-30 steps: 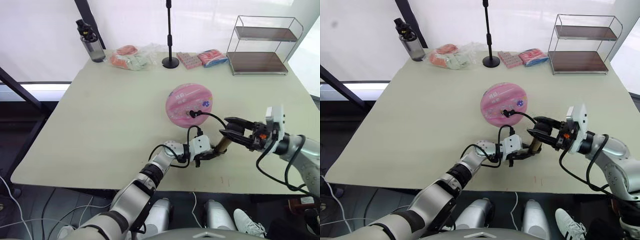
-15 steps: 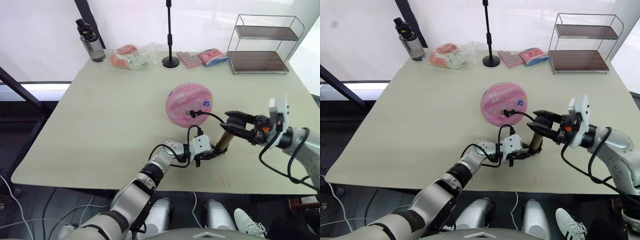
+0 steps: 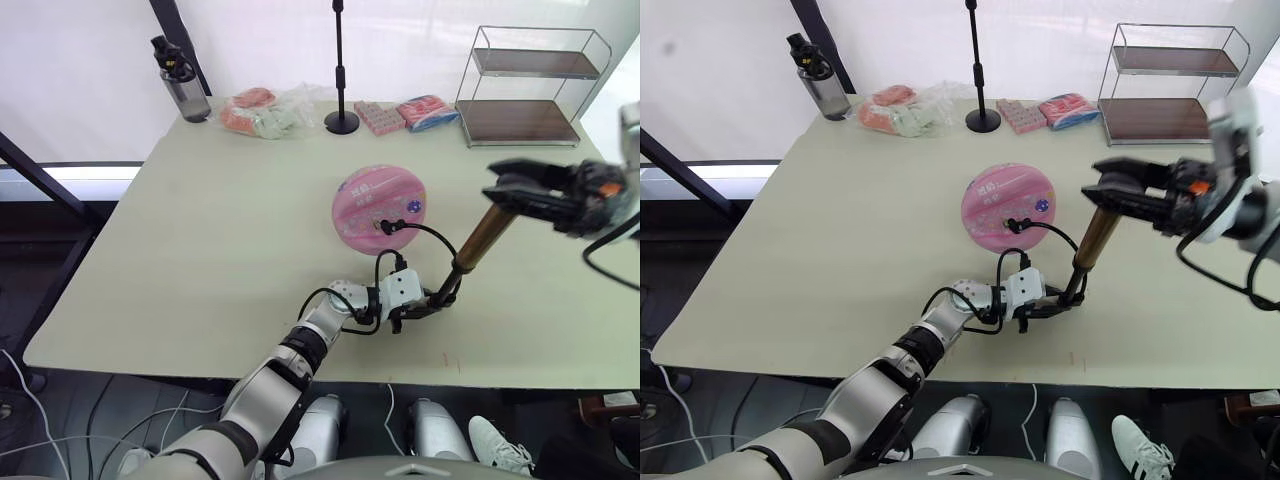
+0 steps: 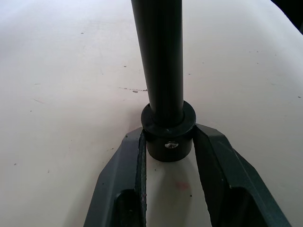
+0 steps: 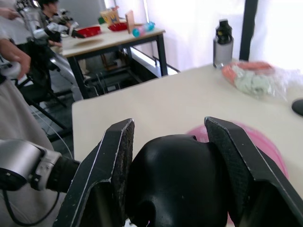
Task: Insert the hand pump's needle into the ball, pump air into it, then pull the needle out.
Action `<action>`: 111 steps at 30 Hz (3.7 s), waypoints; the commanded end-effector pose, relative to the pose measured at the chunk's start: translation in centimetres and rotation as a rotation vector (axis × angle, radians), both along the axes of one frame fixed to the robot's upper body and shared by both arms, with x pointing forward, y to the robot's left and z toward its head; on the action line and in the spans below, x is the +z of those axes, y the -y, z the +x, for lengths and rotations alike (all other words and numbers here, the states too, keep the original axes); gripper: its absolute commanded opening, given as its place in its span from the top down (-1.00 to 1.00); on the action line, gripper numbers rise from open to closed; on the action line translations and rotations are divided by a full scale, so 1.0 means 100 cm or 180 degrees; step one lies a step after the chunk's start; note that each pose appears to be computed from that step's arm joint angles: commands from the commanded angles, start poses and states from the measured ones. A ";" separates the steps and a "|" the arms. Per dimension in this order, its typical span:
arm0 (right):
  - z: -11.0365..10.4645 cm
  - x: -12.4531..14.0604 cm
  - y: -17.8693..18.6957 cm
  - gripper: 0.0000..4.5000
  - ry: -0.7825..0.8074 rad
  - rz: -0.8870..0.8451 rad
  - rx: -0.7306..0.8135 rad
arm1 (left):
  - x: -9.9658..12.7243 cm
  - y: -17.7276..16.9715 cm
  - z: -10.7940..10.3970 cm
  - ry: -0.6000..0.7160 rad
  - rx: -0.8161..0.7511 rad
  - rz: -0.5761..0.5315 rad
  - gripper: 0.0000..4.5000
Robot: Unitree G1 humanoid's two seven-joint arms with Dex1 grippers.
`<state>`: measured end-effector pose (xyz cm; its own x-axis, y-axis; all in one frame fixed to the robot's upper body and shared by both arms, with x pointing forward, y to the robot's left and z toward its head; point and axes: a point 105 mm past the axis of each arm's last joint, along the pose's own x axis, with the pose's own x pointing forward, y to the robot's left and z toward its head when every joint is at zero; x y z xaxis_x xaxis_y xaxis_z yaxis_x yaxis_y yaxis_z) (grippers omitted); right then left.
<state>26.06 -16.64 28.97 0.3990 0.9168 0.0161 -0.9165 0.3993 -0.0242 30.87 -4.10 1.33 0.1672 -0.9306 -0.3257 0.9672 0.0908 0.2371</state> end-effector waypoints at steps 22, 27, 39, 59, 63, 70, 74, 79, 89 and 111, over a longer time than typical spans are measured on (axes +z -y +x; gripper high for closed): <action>0.019 -0.110 0.002 0.10 -0.0283 -0.0498 -0.0291 | -0.044 -0.022 -0.013 -0.0350 0.0072 0.0480 0.52; 0.023 -0.149 0.000 0.10 -0.0369 -0.0608 -0.0367 | -0.045 -0.022 -0.013 -0.0354 0.0090 0.0477 0.52; 0.023 -0.150 -0.014 0.10 -0.0251 -0.0346 -0.0410 | -0.044 -0.023 -0.013 -0.0349 0.0091 0.0479 0.52; 0.001 0.024 0.001 0.10 0.0535 -0.0202 -0.0127 | -0.045 -0.021 -0.014 -0.0365 0.0072 0.0471 0.52; -0.004 0.042 0.000 0.10 0.0592 -0.0110 -0.0071 | -0.045 -0.021 -0.014 -0.0371 0.0075 0.0472 0.52; -0.001 0.019 -0.003 0.10 0.0320 -0.0237 -0.0057 | -0.045 -0.020 -0.015 -0.0374 0.0066 0.0462 0.52; 0.010 -0.020 -0.004 0.10 0.0100 -0.0409 -0.0163 | -0.045 -0.020 -0.016 -0.0374 0.0066 0.0461 0.52; 0.017 -0.055 -0.009 0.10 -0.0038 -0.0378 -0.0212 | -0.046 -0.020 -0.016 -0.0376 0.0068 0.0460 0.52; 0.029 -0.137 -0.007 0.10 -0.0244 -0.0430 -0.0485 | -0.045 -0.019 -0.016 -0.0373 0.0089 0.0445 0.52; 0.021 -0.054 -0.004 0.10 0.0279 -0.0062 -0.0296 | -0.047 -0.018 -0.018 -0.0388 0.0072 0.0450 0.52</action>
<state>28.60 -15.29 17.35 0.4843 0.8726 -0.0626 -0.8743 0.4853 0.0004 30.77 -4.01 0.80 0.1898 -0.9272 -0.3229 0.9684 0.1226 0.2172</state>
